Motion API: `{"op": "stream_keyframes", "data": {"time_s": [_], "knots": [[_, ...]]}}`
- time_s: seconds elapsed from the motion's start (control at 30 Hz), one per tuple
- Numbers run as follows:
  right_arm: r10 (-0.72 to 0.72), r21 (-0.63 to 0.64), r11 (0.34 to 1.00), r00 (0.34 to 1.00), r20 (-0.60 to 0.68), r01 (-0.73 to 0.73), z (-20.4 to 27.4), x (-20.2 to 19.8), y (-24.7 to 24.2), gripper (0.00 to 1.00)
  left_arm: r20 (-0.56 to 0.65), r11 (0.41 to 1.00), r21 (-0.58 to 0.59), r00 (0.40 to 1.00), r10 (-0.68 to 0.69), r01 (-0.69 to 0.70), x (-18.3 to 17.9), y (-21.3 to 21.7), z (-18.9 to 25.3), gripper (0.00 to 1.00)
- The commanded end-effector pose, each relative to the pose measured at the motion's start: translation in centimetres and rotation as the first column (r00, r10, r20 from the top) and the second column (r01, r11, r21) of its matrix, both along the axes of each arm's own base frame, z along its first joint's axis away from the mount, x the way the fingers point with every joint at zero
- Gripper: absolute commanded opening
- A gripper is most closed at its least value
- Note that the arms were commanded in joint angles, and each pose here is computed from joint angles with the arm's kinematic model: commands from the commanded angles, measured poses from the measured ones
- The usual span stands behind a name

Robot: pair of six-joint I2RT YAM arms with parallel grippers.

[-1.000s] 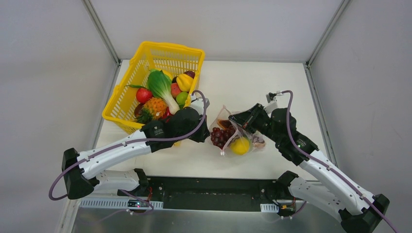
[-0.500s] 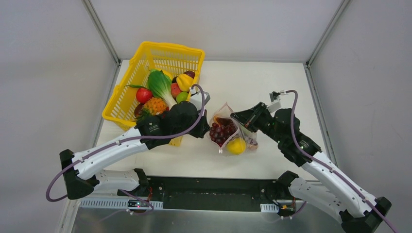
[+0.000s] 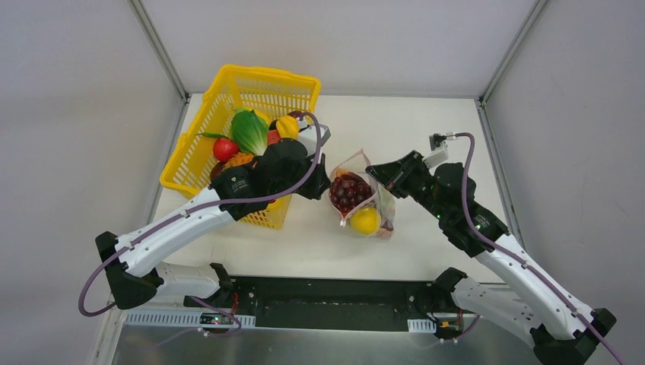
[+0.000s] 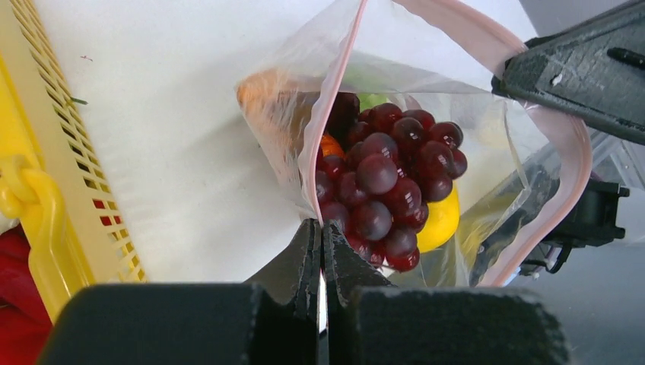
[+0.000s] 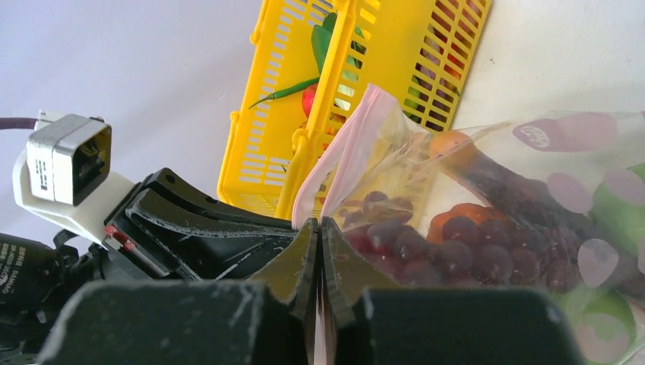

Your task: Place the food in the zip-top bag and seal the zipper

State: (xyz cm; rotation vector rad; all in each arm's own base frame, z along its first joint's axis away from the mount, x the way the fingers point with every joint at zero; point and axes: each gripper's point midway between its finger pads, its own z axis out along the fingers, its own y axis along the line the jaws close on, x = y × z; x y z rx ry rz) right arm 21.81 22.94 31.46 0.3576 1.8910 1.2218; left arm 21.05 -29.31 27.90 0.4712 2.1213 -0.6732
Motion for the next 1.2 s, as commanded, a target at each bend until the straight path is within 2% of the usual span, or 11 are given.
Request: {"op": "stream_keyframes", "data": {"time_s": [0.0,0.13,0.27,0.37,0.47,0.63,0.83,0.93,1.07,1.17], "knots": [[-0.033,-0.019,0.999,0.996,0.079,0.034,1.9,0.7,-0.6,0.04,0.074,0.989,-0.129,0.995,-0.063,0.072,0.4,-1.8,4.7,0.00],[-0.058,-0.035,0.998,0.995,0.081,0.061,1.5,1.0,-1.0,0.02,0.116,0.994,-0.100,0.993,-0.024,0.036,1.6,-1.0,7.2,0.00],[-0.122,0.004,0.992,0.983,0.138,0.123,2.8,1.0,-2.5,0.03,0.163,0.984,-0.157,0.985,-0.054,0.080,1.6,-1.5,10.4,0.00],[-0.156,-0.013,0.987,0.981,0.115,0.158,1.3,1.4,-3.0,0.04,0.120,0.994,-0.098,0.992,-0.037,0.049,3.2,-1.2,7.9,0.00],[-0.125,-0.022,0.992,0.988,0.095,0.127,0.9,1.3,-2.3,0.02,0.011,0.986,-0.154,0.998,-0.066,0.067,4.1,-2.6,5.1,0.00],[-0.140,-0.009,0.990,0.982,0.126,0.142,2.2,1.3,-2.7,0.02,0.060,0.969,-0.239,0.997,-0.048,0.061,3.9,-2.4,5.8,0.00],[-0.103,0.015,0.995,0.989,0.109,0.101,2.3,0.9,-2.0,0.02,0.044,0.978,-0.202,0.998,-0.048,0.056,3.2,-1.3,5.4,0.01],[-0.101,0.019,0.995,0.991,0.091,0.099,1.6,0.9,-1.8,0.02,0.046,0.980,-0.197,0.999,-0.023,0.032,3.0,-0.4,4.7,0.16],[-0.114,0.014,0.993,0.989,0.089,0.113,1.6,1.0,-2.1,0.02,0.071,0.985,-0.174,0.997,0.002,0.010,2.9,1.1,5.0,0.51],[-0.121,-0.007,0.993,0.989,0.088,0.122,1.7,1.2,-2.1,0.02,0.093,0.988,-0.155,0.996,0.010,0.005,2.9,2.2,5.6,0.66]]}}
